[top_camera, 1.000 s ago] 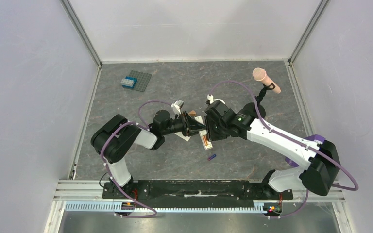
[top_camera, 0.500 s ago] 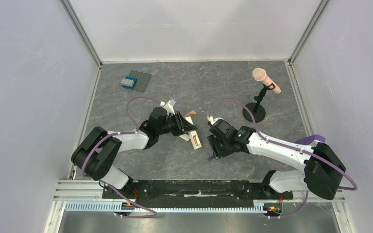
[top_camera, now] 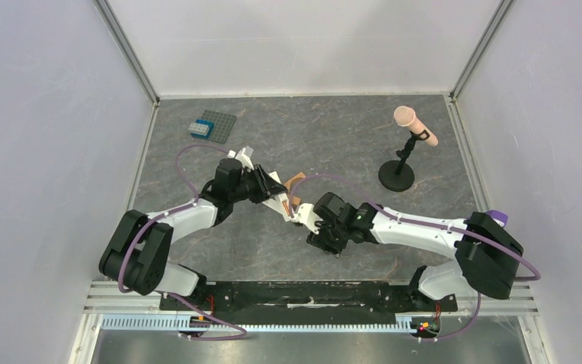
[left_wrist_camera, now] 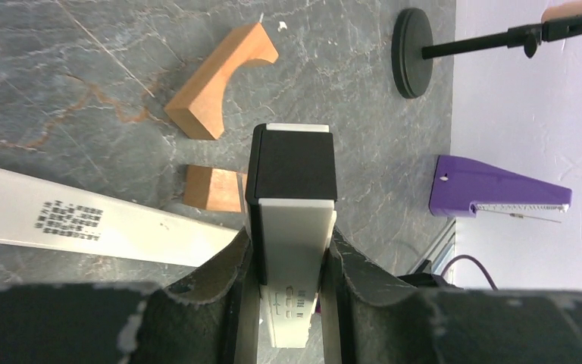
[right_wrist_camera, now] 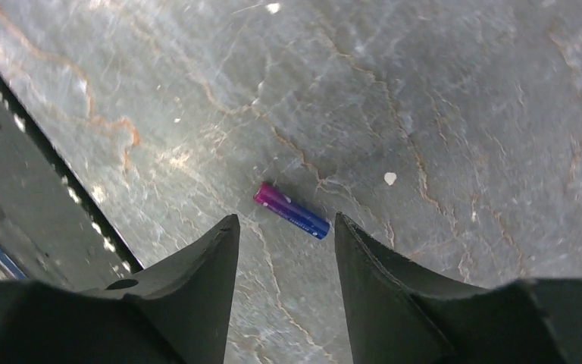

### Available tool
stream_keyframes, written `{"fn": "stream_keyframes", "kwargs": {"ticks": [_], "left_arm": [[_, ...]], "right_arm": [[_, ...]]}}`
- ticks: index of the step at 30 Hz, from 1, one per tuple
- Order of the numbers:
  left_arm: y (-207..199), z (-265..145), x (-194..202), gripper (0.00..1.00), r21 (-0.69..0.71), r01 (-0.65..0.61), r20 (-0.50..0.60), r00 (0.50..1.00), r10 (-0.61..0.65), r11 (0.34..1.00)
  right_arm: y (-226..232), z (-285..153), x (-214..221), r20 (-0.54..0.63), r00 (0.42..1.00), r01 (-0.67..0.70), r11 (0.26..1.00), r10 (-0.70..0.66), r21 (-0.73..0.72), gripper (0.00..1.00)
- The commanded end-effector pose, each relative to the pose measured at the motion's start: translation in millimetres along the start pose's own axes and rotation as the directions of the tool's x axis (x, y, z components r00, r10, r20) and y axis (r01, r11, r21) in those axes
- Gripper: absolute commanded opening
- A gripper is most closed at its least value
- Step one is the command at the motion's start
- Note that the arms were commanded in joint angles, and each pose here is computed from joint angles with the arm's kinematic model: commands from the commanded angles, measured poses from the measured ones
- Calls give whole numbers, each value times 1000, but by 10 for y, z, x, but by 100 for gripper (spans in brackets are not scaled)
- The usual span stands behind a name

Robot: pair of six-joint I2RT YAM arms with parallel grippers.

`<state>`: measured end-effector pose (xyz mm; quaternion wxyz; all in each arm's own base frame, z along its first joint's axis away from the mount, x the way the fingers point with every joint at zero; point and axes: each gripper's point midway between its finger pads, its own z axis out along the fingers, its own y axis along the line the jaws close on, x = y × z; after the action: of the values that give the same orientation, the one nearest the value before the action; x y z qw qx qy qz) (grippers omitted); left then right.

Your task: Load the batteries into the remote control

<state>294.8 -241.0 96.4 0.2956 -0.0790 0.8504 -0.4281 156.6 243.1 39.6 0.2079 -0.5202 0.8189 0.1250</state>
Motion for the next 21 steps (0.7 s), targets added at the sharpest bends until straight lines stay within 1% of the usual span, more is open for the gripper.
{"fn": "stream_keyframes", "kwargs": {"ticks": [1,5,9,15,17,21], "left_arm": [[-87,-51,-206,2,20,-52,44,998,51,998],[-40,-65,-210,2,14,-39,44,998,39,999],[-21,-64,-205,2,16,-31,44,999,30,999],[-22,-43,-210,2,28,-23,42,999,22,999],[-20,-33,-206,2,32,-19,39,999,18,999],[-17,-15,-197,2,41,-9,35,999,8,999]], "right_arm": [[11,-56,-121,24,962,272,957,-271,-101,52],[45,-13,-23,-2,954,296,940,-301,-171,52],[-20,78,51,-30,948,311,939,-318,-147,50],[-167,133,-1,14,936,351,936,-350,-40,47],[-176,144,22,14,932,362,932,-361,-38,47],[-192,188,146,-32,929,367,929,-369,-46,43]]}}
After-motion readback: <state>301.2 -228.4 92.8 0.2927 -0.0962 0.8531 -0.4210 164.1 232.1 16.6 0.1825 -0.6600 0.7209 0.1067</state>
